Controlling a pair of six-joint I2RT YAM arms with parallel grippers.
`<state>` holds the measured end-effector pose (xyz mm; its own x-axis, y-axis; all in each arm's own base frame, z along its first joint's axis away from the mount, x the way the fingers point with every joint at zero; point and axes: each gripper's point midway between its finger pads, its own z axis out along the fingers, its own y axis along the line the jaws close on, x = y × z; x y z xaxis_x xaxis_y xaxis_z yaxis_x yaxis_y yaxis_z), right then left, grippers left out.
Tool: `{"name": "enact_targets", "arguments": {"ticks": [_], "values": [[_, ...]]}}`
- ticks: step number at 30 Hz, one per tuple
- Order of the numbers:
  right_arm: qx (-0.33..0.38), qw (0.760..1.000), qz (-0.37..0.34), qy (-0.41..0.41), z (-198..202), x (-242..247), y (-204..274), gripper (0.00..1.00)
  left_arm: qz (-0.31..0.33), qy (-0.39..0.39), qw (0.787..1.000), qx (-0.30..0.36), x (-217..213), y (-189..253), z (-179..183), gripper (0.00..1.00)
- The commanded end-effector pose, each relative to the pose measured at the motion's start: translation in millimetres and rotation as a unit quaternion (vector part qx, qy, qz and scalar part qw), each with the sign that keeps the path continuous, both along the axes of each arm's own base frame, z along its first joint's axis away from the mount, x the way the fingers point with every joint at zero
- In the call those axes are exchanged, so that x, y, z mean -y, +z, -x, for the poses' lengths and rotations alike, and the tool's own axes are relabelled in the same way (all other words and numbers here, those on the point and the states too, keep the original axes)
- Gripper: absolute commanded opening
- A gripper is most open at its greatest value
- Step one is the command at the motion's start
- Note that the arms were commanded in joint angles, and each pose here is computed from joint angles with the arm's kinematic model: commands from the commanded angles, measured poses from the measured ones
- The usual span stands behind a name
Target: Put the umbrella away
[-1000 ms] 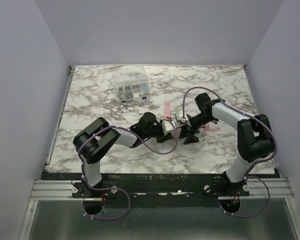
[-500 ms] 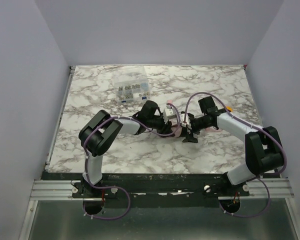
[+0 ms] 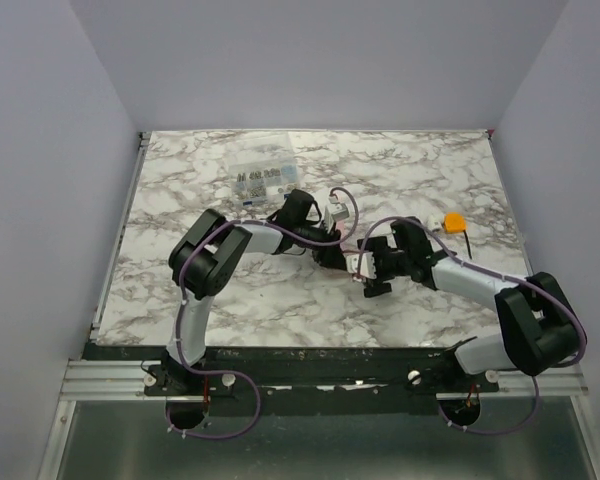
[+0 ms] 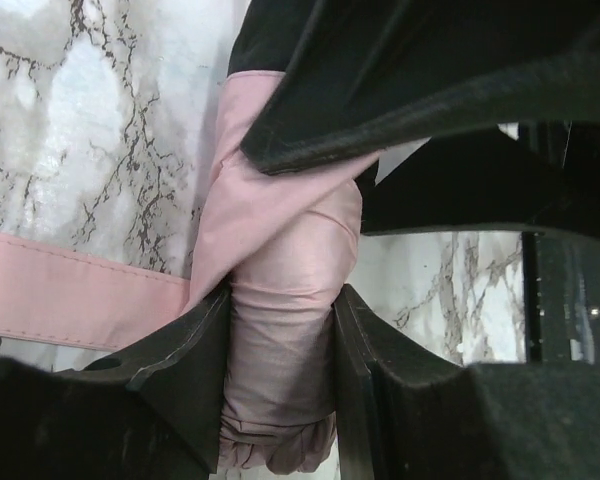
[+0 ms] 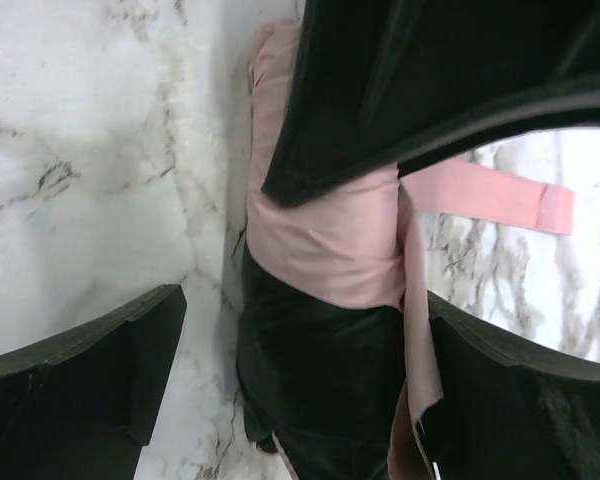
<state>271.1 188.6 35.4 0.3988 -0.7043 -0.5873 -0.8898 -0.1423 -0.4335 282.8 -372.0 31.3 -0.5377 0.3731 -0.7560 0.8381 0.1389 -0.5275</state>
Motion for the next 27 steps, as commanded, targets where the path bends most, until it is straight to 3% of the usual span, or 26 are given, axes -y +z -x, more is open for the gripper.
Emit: {"name": "enact_targets", "arguments": {"ticks": [1,3,5,7,10,15,19,23,25,27], "values": [[-0.01,0.996,0.091,-0.023,29.2,18.7,-48.8,0.93,-0.195,0.066,0.944,-0.257,-64.8,-103.7,64.6,0.0],[0.013,0.993,0.116,-0.018,28.1,16.6,-56.4,0.8,-0.191,0.079,0.934,-0.29,-61.7,-101.2,62.6,0.0],[0.012,0.99,0.141,-0.021,26.9,17.2,-64.2,0.54,-0.182,0.097,0.922,-0.327,-59.4,-98.2,59.9,0.0],[-0.001,0.987,0.157,-0.02,28.2,17.3,-67.2,0.36,-0.165,0.107,0.92,-0.339,-57.8,-93.2,54.0,0.0],[-0.028,0.984,0.175,0.0,35.2,17.3,-68.6,0.21,-0.129,0.127,0.927,-0.33,-53.3,-81.2,43.8,0.06],[-0.14,0.968,0.207,0.019,63.5,20.8,-72.5,0.14,-0.031,0.136,0.939,-0.314,-35.9,-34.8,30.9,0.42],[-0.223,0.951,0.215,0.024,86.3,21.0,-71.8,0.13,0.004,0.134,0.948,-0.288,-36.3,-11.6,32.2,0.51],[-0.282,0.935,0.213,0.03,104.6,23.9,-71.7,0.13,0.032,0.145,0.958,-0.244,-48.5,-1.7,43.0,0.72],[-0.311,0.926,0.212,0.036,113.7,25.5,-71.2,0.12,0.053,0.152,0.964,-0.21,-54.3,8.1,46.0,0.98],[-0.331,0.919,0.21,0.039,119.9,25.5,-70.9,0.12,0.065,0.164,0.97,-0.17,-60.0,15.8,46.1,0.98]]}}
